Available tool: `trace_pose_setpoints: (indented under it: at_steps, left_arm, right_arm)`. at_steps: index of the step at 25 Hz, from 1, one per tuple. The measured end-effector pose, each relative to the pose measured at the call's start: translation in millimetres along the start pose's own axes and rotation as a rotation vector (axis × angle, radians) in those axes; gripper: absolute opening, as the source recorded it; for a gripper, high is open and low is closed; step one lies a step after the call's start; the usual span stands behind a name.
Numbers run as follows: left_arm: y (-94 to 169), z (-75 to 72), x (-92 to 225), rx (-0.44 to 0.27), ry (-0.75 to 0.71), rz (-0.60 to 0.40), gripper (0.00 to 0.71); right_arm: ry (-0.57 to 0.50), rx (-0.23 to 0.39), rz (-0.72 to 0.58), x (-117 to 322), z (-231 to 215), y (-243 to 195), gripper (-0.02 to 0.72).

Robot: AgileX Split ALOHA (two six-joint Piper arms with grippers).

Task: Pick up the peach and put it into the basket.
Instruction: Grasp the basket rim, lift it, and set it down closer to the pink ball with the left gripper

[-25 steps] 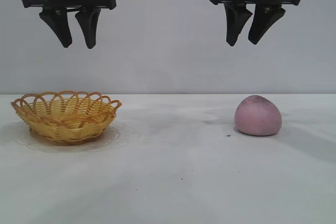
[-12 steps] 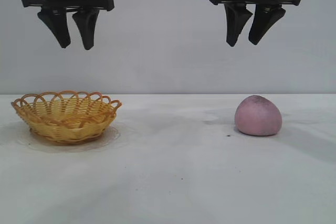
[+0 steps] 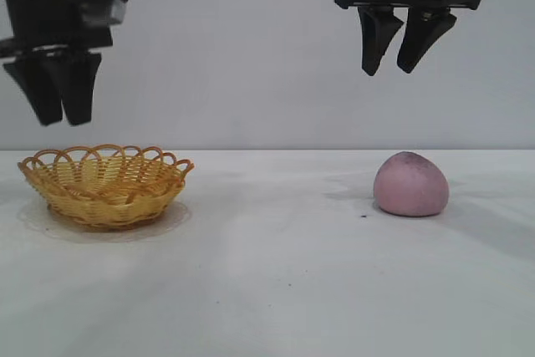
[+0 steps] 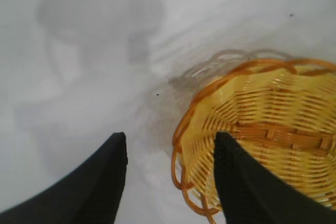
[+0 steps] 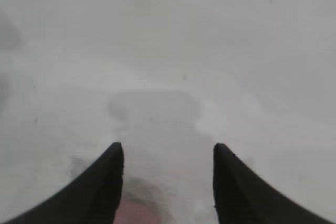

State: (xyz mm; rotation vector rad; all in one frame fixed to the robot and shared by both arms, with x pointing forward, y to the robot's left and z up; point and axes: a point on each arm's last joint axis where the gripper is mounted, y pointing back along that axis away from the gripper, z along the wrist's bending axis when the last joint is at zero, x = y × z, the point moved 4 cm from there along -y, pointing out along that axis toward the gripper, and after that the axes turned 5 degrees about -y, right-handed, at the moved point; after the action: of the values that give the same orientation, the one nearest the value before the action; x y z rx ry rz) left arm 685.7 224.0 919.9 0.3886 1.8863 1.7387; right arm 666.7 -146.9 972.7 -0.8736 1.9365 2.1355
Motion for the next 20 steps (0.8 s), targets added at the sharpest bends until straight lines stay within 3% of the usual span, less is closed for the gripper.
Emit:
trace_pose_setpoints:
  at_steps: [5,8,10,12,15,16,20]
  left_arm:
    - [-27,-1.0,4,0.040,-0.004,0.046,0.377]
    - [-42,-4.1,7,0.080,-0.001,0.074,0.259]
    - [-49,-6.8,9,0.109,0.004,0.092,0.126]
    - [-47,-9.6,7,0.137,0.015,0.081,0.062]
    - [-46,-19.9,4,0.216,0.069,0.064,0.073]
    - [-45,-23.7,2,0.245,0.099,0.054,0.000]
    - [-35,-39.4,1,0.332,0.203,0.001,0.000]
  right_arm:
    - [-0.002,0.000,0.002,0,0,0,0.370]
    - [-0.004,0.000,0.002,0,0,0,0.370]
    - [-0.004,0.000,0.002,0,0,0,0.370]
    - [-0.006,0.000,0.002,0,0,0,0.370]
    - [-0.007,0.000,0.002,0,0,0,0.370]
    - [-0.007,0.000,0.002,0,0,0,0.370]
    - [-0.007,0.000,0.012,2,0,0,0.370]
